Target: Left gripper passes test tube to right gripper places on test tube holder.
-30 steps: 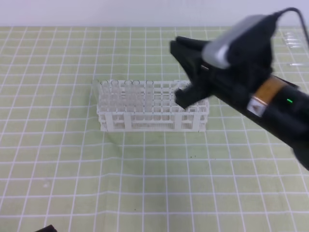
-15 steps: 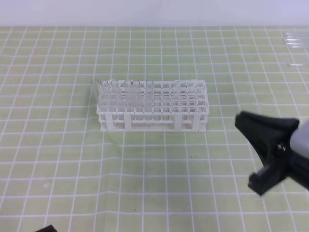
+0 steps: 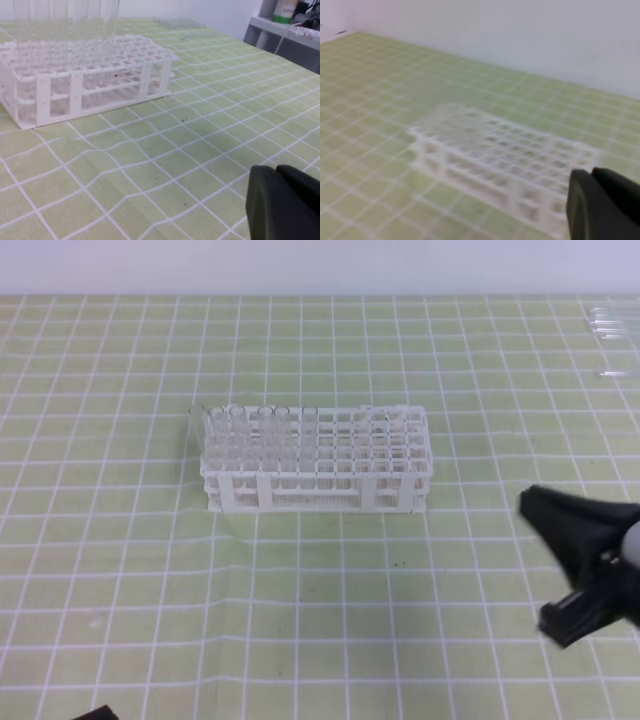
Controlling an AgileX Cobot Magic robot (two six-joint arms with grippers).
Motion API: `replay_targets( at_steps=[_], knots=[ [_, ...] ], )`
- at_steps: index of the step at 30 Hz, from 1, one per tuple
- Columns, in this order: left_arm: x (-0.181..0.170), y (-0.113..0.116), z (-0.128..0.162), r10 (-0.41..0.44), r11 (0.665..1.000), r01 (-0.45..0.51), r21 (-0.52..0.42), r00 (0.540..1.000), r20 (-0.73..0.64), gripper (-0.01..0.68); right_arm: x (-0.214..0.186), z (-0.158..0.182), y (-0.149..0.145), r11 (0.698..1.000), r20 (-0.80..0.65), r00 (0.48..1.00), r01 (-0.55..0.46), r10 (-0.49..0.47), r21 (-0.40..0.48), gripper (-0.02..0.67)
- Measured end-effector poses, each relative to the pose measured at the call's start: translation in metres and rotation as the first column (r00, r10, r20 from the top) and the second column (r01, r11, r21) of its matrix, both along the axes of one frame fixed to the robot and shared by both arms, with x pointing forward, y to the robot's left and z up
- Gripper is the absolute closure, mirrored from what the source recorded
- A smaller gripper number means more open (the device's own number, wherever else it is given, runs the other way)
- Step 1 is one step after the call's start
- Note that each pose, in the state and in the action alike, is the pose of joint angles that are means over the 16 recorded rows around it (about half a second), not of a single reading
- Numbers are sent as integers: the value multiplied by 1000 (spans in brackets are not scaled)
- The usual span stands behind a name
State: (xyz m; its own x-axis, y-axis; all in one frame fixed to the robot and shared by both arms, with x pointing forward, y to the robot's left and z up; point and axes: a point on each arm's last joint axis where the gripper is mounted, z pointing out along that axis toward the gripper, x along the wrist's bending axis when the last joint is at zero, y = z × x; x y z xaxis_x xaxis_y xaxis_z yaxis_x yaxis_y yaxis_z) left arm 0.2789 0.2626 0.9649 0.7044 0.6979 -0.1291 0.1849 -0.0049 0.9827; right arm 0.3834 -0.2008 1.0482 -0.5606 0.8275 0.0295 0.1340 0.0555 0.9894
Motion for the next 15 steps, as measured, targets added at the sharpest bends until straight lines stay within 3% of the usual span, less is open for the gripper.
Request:
replay_targets(
  at_steps=[7, 15],
  knots=[
    [0, 0, 0, 0, 1000, 0, -2, 1000, 2, 675, -12, 7, -40, 982, 26, 982, 188, -188, 1, 664],
    [0, 0, 0, 0, 1000, 0, -3, 1000, 2, 675, -52, -11, -82, 910, 78, 906, 414, -416, 34, 664]
  ],
)
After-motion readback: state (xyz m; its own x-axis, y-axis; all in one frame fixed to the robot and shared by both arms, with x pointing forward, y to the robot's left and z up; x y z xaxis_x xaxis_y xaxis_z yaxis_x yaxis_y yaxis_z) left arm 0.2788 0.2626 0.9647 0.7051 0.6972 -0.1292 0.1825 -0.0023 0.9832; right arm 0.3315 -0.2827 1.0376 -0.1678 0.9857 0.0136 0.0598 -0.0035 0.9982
